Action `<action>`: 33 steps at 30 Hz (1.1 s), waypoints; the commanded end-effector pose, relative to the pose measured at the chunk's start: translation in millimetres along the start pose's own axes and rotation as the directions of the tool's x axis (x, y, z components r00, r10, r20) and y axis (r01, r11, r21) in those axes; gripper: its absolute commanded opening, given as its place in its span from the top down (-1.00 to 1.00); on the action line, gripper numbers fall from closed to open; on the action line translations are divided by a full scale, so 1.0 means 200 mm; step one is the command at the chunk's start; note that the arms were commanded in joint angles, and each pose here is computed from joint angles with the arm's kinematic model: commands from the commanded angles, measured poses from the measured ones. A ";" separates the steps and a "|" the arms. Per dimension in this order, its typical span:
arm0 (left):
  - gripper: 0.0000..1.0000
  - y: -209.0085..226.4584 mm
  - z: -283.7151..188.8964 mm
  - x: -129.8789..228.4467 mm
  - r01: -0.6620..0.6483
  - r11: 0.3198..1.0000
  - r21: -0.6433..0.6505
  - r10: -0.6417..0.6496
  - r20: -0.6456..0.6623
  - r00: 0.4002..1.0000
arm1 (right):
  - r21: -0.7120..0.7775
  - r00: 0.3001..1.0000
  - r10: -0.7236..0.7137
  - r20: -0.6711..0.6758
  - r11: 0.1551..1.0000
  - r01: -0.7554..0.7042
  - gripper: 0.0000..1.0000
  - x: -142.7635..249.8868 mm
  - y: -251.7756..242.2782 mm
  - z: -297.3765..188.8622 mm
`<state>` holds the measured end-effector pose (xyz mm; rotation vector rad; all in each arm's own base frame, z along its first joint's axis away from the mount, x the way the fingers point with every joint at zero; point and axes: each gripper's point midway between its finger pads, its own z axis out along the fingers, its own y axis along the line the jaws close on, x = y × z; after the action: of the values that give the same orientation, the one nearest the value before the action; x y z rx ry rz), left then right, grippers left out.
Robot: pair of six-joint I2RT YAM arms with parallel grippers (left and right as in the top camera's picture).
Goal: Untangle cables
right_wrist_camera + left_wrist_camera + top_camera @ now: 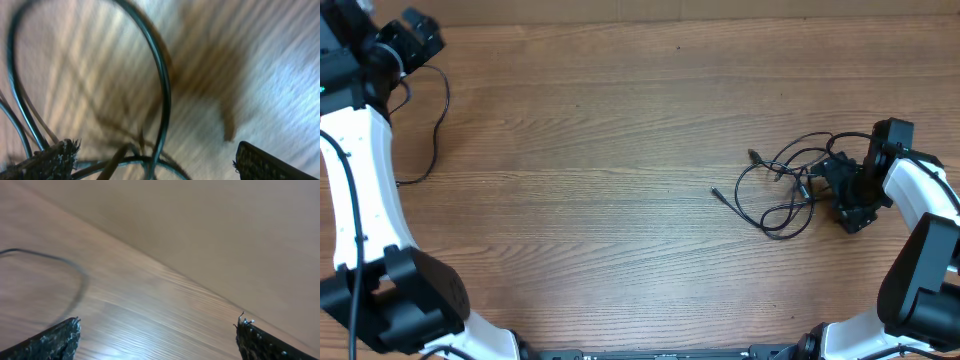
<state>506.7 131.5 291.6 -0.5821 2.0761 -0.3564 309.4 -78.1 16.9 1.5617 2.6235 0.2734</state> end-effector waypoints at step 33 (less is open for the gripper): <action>-0.99 -1.53 -0.05 1.27 -0.690 0.404 0.600 0.839 0.059 0.542 | -0.103 0.933 -0.164 0.320 0.973 0.206 -1.00 0.25 -0.17 -0.86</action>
<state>474.0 -233.7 281.7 0.6071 2.1141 -0.3878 223.4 -79.3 169.9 1.3917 2.3612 0.1058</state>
